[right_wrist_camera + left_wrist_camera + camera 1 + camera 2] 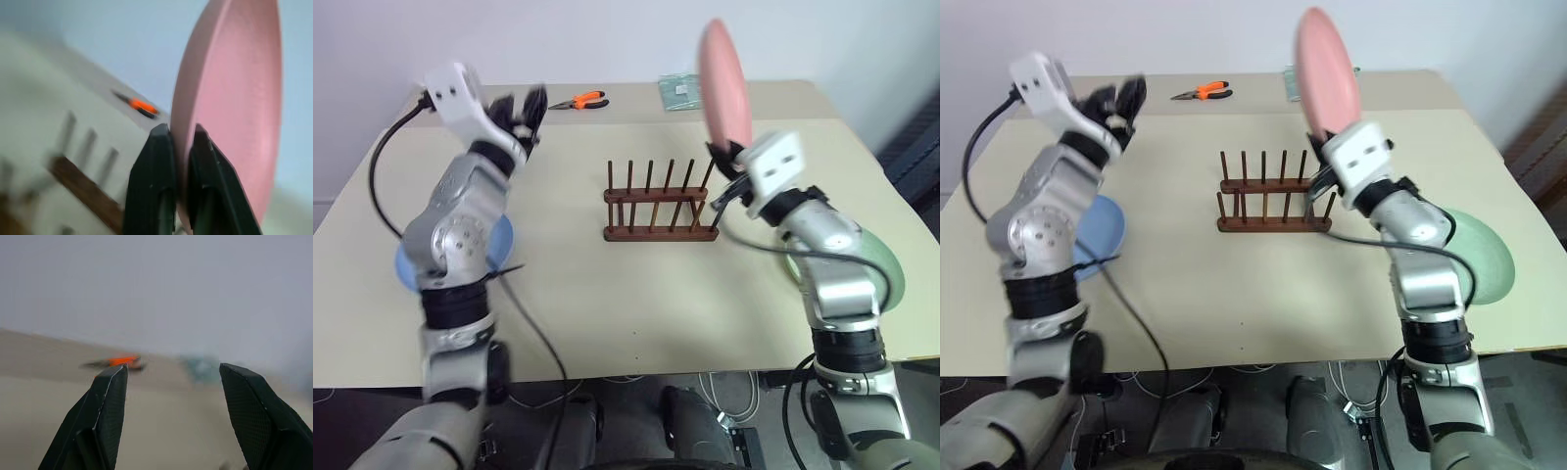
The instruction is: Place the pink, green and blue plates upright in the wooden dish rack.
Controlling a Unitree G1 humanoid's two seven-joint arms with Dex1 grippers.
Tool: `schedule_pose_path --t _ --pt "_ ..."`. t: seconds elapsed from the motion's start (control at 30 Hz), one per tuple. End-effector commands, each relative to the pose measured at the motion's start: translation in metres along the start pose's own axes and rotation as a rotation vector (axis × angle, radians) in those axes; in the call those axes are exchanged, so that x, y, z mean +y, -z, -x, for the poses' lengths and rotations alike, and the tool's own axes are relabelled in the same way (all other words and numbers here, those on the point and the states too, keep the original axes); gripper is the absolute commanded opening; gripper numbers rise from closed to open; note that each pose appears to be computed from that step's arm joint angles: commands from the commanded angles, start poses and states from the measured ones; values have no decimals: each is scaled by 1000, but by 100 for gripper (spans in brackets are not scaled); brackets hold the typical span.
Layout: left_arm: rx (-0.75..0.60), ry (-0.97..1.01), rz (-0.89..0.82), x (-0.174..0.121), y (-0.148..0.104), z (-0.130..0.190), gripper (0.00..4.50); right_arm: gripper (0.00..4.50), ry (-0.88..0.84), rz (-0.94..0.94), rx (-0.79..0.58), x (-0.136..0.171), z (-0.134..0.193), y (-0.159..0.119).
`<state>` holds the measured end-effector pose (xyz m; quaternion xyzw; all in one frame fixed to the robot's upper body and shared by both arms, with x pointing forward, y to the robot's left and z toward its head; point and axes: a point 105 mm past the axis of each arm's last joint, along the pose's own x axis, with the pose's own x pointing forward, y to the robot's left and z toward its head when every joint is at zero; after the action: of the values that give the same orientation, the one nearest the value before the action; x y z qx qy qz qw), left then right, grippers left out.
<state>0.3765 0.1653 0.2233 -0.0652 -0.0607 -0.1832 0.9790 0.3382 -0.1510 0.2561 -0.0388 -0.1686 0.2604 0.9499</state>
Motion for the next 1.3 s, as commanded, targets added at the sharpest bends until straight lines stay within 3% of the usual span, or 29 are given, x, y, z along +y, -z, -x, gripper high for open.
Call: schedule_pose_path --t 0.03,0.2,0.47,0.6,0.67,0.83,0.93,1.13,1.3 --pt "42 374 -141 -49 13 23 302 0 -74 -181 -44 9 8 -20" --pt "245 769 -233 -92 58 75 302 0 -82 -279 14 6 14 -12" --pt "204 856 -164 -124 58 78 302 0 -75 -333 131 1 17 14" --pt "204 851 -167 -128 63 77 309 150 -20 -256 161 -9 15 21" --pt "207 852 -168 -129 65 78 309 254 26 -174 146 -17 15 18" --pt "217 840 -173 -127 71 75 309 254 161 -40 71 -49 32 0" --pt "222 851 -170 -129 76 75 309 254 256 -23 100 -71 61 3" --pt "223 906 -151 -138 84 71 309 254 212 127 487 -57 117 70" --pt "215 922 -142 -139 89 65 309 254 208 160 571 -47 133 93"
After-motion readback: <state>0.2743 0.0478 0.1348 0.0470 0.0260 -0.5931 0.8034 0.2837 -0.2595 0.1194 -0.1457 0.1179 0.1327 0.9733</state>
